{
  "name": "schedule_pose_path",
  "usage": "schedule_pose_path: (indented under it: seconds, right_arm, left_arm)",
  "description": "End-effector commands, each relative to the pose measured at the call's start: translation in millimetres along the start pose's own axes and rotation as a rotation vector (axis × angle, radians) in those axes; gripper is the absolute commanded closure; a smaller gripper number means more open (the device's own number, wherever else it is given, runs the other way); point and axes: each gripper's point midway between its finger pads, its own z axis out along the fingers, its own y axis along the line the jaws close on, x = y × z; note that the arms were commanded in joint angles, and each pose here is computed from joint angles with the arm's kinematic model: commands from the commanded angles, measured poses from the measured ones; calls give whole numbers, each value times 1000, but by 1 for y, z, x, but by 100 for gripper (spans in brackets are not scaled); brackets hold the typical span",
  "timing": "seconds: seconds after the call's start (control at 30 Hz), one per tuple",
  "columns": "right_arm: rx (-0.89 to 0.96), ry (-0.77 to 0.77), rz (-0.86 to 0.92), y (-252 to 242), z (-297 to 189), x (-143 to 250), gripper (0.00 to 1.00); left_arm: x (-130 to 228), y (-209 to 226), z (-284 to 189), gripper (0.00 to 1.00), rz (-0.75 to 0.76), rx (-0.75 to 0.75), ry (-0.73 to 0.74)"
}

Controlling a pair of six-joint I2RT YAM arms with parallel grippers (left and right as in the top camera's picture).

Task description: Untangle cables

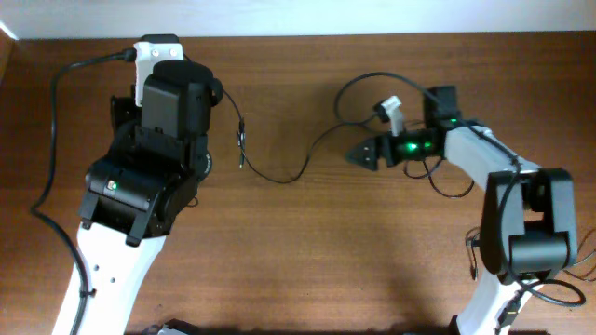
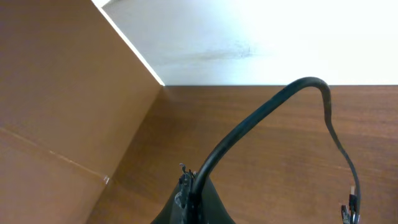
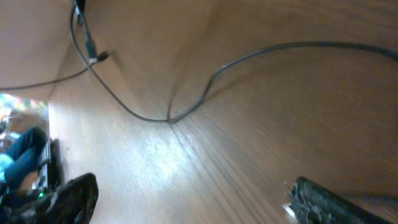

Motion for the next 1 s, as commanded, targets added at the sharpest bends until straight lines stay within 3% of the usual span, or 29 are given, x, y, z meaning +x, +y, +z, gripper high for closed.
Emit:
schedule_pose_path:
  seconds: [0.0, 0.1, 0.2, 0.43, 0.83, 0.9, 0.97]
  right_arm:
    - [186, -49, 186, -23, 16, -17, 1]
    - [254, -143, 435, -26, 27, -34, 10]
    - [297, -154, 584, -19, 43, -30, 4]
    - [469, -217, 682, -9, 73, -23, 3]
    - [460, -252, 677, -6, 75, -31, 1]
    - [481, -265, 676, -9, 73, -32, 11]
    - [494, -286, 699, -12, 71, -33, 12]
  left_arm:
    - [-1, -8, -2, 100, 0, 70, -4]
    - [-1, -16, -3, 100, -1, 119, -3]
    - [-1, -16, -3, 100, -1, 119, -3]
    - [-1, -23, -4, 100, -1, 157, -1]
    - [0, -24, -4, 100, 2, 164, 1]
    - [0, -24, -4, 100, 1, 165, 1]
    - [0, -32, -6, 100, 1, 215, 2]
